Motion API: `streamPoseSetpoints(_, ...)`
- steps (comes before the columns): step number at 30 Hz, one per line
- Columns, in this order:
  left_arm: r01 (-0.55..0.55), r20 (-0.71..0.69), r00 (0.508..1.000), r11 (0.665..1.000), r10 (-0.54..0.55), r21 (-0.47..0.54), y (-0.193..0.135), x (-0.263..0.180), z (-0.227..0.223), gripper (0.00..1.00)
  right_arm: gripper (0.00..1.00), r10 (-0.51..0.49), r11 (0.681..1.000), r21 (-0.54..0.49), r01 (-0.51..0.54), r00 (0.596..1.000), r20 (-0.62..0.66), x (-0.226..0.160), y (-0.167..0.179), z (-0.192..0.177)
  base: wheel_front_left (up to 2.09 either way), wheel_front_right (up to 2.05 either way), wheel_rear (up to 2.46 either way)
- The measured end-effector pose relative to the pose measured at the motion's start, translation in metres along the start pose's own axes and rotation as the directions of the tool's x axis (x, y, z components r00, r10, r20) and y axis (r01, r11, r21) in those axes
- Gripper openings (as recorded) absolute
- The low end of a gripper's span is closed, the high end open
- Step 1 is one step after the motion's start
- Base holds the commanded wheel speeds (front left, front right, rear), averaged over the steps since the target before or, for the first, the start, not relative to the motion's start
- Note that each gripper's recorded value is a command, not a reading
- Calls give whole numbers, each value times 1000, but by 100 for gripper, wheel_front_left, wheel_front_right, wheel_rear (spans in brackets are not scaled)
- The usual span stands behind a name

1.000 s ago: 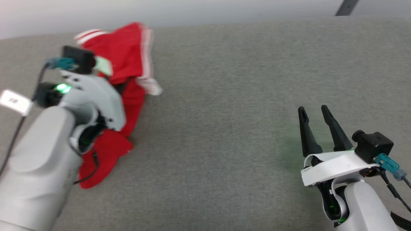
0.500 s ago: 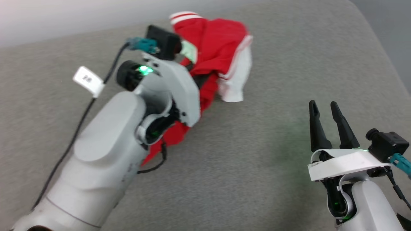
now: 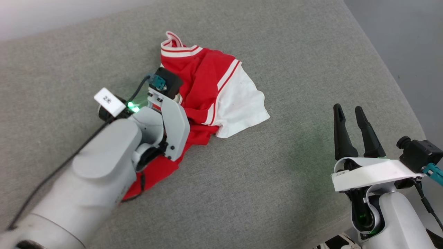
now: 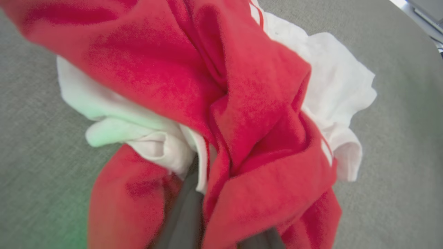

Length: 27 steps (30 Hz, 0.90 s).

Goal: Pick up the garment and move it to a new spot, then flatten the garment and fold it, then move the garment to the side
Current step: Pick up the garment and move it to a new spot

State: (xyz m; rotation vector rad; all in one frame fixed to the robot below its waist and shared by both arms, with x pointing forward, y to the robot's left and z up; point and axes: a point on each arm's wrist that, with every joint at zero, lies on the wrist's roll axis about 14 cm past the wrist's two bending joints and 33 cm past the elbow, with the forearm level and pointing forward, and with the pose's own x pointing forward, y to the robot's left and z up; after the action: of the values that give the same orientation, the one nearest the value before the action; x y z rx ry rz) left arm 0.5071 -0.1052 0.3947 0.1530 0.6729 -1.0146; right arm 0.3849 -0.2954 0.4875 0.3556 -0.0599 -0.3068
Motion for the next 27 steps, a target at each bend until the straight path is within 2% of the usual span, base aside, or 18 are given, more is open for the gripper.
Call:
streamPoseSetpoints(6, 20, -109, 994, 993, -7, 113, 4, 12, -17, 0, 100, -14, 1000, -7, 14, 1000, -6, 1, -5, -2, 0, 0, 0)
streamPoseSetpoints(8, 31, -132, 991, 992, -15, 121, 3, 17, -21, 0, 100, -13, 1000, -13, 13, 1000, -8, 3, -4, -2, 0, 0, 0)
streamPoseSetpoints(10, 40, -150, 988, 990, -19, 134, 3, 20, -24, 15, 100, -13, 1000, -17, 12, 1000, -12, 3, -4, -3, 0, 0, 0)
streamPoseSetpoints(13, 50, -159, 987, 986, -24, 158, 3, 23, -26, 45, 100, -12, 1000, -23, 12, 1000, -20, 4, -4, -6, 0, 0, 0)
streamPoseSetpoints(14, 53, -157, 987, 984, -25, 173, 3, 23, -26, 86, 100, -10, 1000, -29, 10, 1000, -22, 5, -4, -7, 0, 0, 0)
streamPoseSetpoints(15, 52, -150, 988, 982, -24, 183, 3, 23, -25, 100, 100, -9, 999, -32, 8, 1000, -24, 5, -4, -8, 0, 0, 0)
streamPoseSetpoints(22, 35, 2, 999, 989, -36, 141, 1, 11, -5, 100, 100, 21, 997, -70, -25, 998, -51, 9, 5, -20, 0, 0, 0)
streamPoseSetpoints(27, -39, 170, 985, 998, 30, 50, 21, -21, 17, 100, 100, 87, 991, -92, -92, 994, -65, 17, 27, -28, 0, 0, 0)
